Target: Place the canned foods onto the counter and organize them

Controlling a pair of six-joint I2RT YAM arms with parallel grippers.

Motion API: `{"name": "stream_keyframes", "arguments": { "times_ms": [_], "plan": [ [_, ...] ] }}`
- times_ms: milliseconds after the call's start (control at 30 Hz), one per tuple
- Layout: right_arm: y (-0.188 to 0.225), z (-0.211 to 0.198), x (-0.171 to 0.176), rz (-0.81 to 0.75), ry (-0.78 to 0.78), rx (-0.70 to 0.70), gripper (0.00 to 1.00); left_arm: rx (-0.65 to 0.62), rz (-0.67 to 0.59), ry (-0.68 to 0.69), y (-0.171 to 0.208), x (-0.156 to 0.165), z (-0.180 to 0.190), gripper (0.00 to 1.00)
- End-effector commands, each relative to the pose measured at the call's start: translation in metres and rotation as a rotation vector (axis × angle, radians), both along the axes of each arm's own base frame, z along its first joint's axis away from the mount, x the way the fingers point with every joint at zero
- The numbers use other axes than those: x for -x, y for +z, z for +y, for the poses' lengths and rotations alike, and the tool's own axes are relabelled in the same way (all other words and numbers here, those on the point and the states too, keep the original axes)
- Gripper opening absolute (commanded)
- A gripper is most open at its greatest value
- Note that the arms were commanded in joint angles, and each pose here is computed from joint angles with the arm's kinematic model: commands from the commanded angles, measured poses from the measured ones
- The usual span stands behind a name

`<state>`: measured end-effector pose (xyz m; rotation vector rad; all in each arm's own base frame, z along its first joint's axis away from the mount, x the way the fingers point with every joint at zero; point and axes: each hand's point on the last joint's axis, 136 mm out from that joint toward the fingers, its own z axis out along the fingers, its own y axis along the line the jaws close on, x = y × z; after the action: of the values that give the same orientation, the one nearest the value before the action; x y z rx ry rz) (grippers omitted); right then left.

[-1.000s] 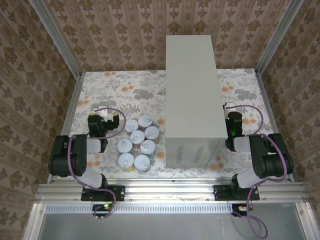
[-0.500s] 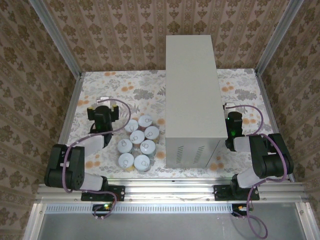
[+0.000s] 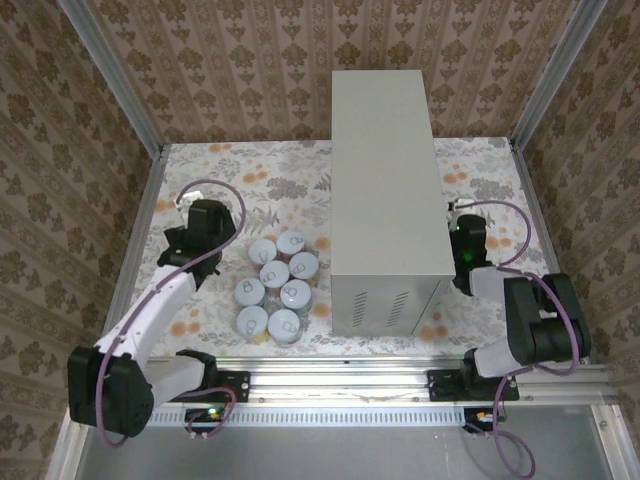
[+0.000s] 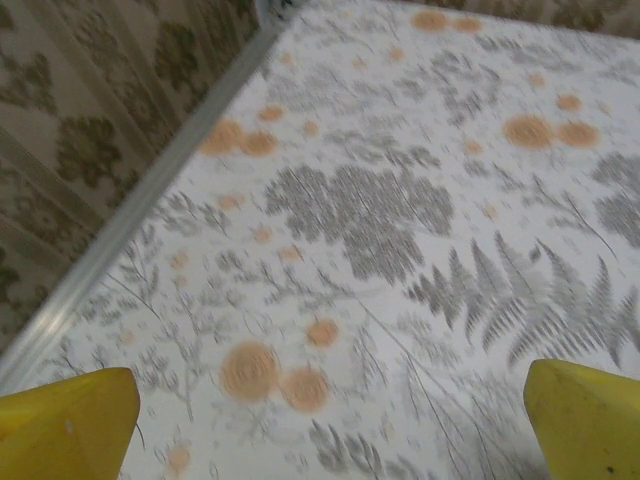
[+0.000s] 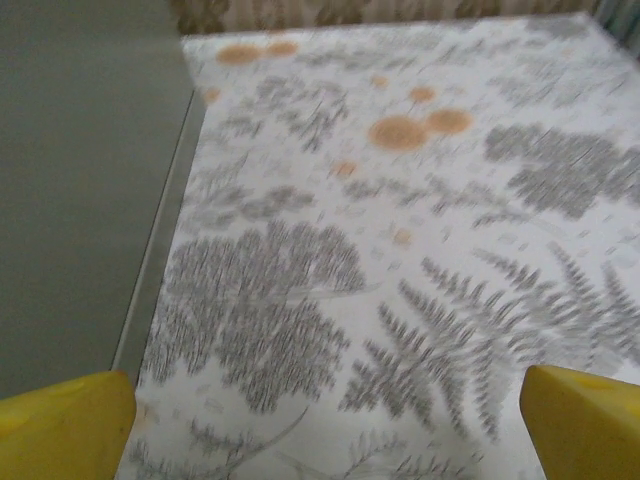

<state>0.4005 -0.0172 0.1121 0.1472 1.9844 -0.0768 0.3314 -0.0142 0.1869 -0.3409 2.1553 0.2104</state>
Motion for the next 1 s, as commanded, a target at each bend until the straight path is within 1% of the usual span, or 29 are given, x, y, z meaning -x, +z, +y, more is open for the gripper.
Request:
{"name": "stream_keyframes", "arguments": {
  "times_ms": [0, 100, 233, 433, 533, 667, 867, 967],
  "plan": [
    [0.047, -0.025, 0.004, -0.025, -0.154, -0.004, 1.0, 0.121, 0.126, -0.105, -0.011, 0.019, -0.025, 1.0],
    [0.084, -0.033, 0.015, -0.008, -0.216, -0.019, 1.0, 0.184, 0.175, -0.204, -0.012, 0.023, -0.046, 1.0],
    [0.132, -0.032, 0.034, 0.02, -0.218, -0.042, 1.0, 0.233, 0.216, -0.319, -0.012, 0.025, -0.068, 1.0],
    [0.222, -0.007, 0.075, 0.028, -0.067, -0.078, 1.0, 0.276, 0.286, -0.437, -0.019, 0.027, -0.09, 1.0],
    [0.261, 0.019, 0.094, 0.04, 0.071, -0.124, 1.0, 0.282, 0.342, -0.449, -0.029, 0.028, -0.095, 1.0],
    [0.297, 0.063, 0.117, 0.085, 0.28, -0.151, 1.0, 0.284, 0.394, -0.463, -0.042, 0.024, -0.101, 1.0],
    [0.334, 0.139, 0.158, 0.099, 0.588, -0.042, 1.0, 0.234, 0.447, -0.454, -0.059, 0.015, -0.106, 1.0],
    [0.338, 0.178, 0.176, 0.136, 0.743, 0.016, 1.0, 0.218, 0.471, -0.458, -0.067, 0.012, -0.11, 1.0]
  ]
}}
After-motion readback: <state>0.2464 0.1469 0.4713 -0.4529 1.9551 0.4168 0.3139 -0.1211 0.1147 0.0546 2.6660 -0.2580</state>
